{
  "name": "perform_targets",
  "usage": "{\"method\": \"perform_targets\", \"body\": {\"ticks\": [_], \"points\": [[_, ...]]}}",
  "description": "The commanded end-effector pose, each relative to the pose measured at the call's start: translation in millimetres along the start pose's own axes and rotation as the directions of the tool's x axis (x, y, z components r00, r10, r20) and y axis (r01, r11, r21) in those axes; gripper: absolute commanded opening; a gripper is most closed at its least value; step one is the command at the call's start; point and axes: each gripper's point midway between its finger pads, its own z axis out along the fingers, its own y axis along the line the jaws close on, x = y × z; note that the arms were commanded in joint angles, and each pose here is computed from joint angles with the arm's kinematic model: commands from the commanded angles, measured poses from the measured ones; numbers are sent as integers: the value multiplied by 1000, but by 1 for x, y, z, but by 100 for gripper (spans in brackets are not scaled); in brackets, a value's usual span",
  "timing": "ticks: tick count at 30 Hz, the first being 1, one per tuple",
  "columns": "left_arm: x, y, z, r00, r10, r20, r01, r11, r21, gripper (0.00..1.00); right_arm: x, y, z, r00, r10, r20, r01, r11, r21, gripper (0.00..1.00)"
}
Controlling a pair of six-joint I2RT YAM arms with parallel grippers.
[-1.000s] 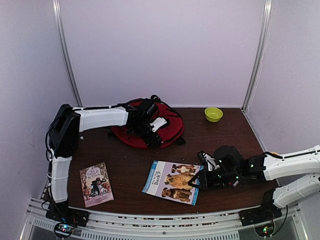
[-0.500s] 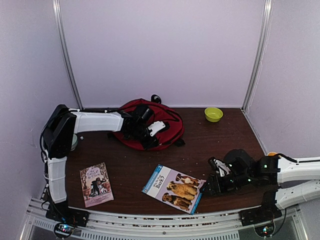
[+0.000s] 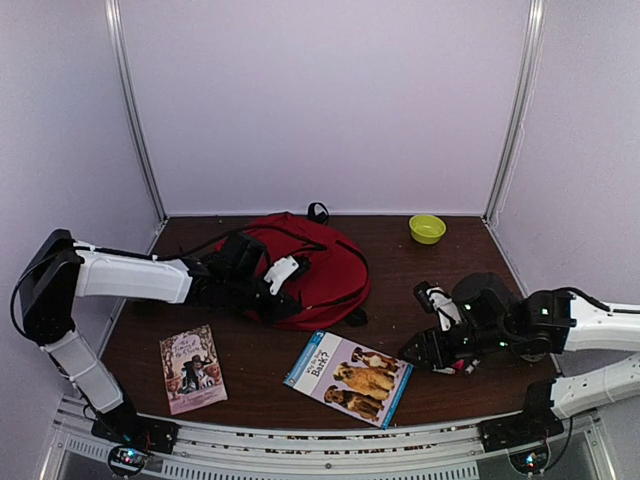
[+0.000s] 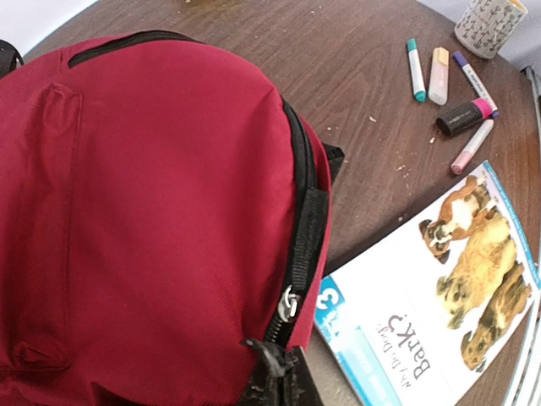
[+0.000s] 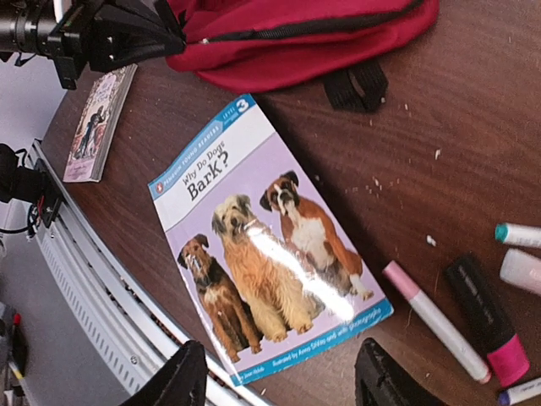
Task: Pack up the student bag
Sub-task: Pick up the student bag from the center of the board, then grab the largest pocket of the student bag.
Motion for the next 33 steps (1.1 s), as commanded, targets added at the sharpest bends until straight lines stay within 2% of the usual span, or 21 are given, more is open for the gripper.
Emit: {"method": "perform_targets", "body": {"ticks": [1,6,13,19,23,28,33], "points": [[-34,-14,-8,977,-71,199,58,996,72,0,-44,22,4,970,-181,160,182,983,6,60],[-30,-17,-8,969,-96,226,76,993,95,0,-70,56,15,928,-271,255,295,954,-59,60],[-34,-24,-11,955,-116,273,79,987,143,0,-89,81,52,938,-238,250,271,957,-103,54],[-33,-29,-13,948,-129,292,80,981,175,0,-122,84,89,960,-79,268,94,995,-43,50],[-30,-31,-14,947,-130,293,79,980,181,0,-137,83,103,959,68,275,-54,997,-59,49],[-29,-33,-14,946,-131,298,76,979,189,0,-150,54,112,923,259,285,-253,966,-57,55],[-29,-34,-14,944,-130,303,72,978,195,0,-148,51,129,914,329,239,-311,944,-108,57]]}}
